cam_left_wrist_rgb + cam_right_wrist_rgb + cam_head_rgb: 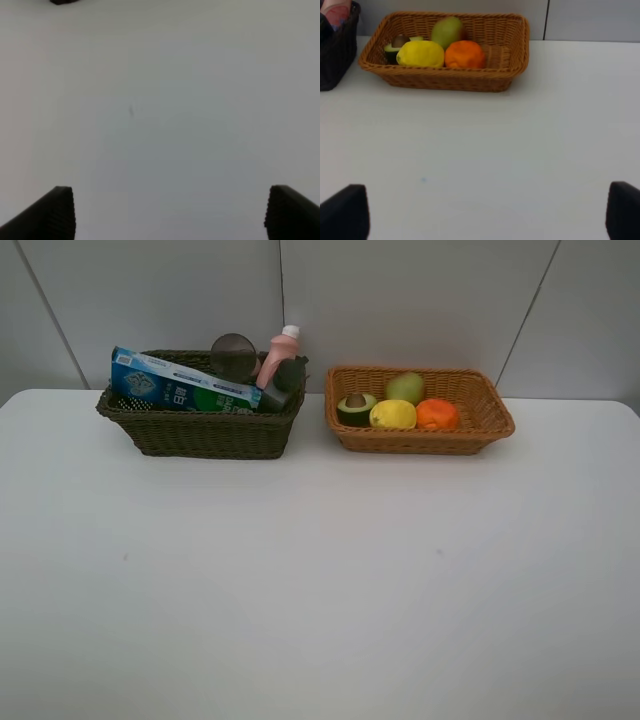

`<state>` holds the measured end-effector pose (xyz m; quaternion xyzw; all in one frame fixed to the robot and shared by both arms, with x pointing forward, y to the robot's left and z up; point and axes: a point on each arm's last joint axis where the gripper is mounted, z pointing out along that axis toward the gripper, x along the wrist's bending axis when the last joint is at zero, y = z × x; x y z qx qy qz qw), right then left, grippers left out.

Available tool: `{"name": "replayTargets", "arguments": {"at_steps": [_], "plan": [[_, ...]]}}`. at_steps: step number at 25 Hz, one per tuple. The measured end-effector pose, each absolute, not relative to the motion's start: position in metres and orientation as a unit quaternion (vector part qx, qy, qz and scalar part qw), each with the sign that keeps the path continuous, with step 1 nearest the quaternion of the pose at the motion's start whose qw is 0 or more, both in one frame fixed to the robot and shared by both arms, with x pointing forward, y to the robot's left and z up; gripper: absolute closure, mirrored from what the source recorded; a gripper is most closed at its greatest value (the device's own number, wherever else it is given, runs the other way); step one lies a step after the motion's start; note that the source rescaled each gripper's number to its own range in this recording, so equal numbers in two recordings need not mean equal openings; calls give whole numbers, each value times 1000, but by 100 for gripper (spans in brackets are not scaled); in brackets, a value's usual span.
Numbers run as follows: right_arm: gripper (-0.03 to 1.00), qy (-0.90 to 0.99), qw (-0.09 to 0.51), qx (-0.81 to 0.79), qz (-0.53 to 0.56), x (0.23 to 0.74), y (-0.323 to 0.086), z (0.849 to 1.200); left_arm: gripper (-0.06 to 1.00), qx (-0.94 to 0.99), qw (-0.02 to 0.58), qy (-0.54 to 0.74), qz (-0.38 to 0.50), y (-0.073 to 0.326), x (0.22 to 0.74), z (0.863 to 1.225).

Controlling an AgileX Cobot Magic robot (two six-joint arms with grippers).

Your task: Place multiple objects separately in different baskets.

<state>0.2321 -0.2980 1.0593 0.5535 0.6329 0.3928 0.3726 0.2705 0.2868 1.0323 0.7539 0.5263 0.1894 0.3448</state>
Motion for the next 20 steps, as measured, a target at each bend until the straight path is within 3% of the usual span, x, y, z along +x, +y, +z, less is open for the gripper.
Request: {"name": "replayTargets", "arguments": {"at_steps": [8, 20], "plan": [[-3, 633, 373, 554, 393, 232, -298, 1059, -6, 712, 396, 512, 271, 300, 242, 1028], [-3, 633, 373, 554, 393, 232, -298, 1059, -6, 682, 381, 550, 297, 301, 242, 1028]]}}
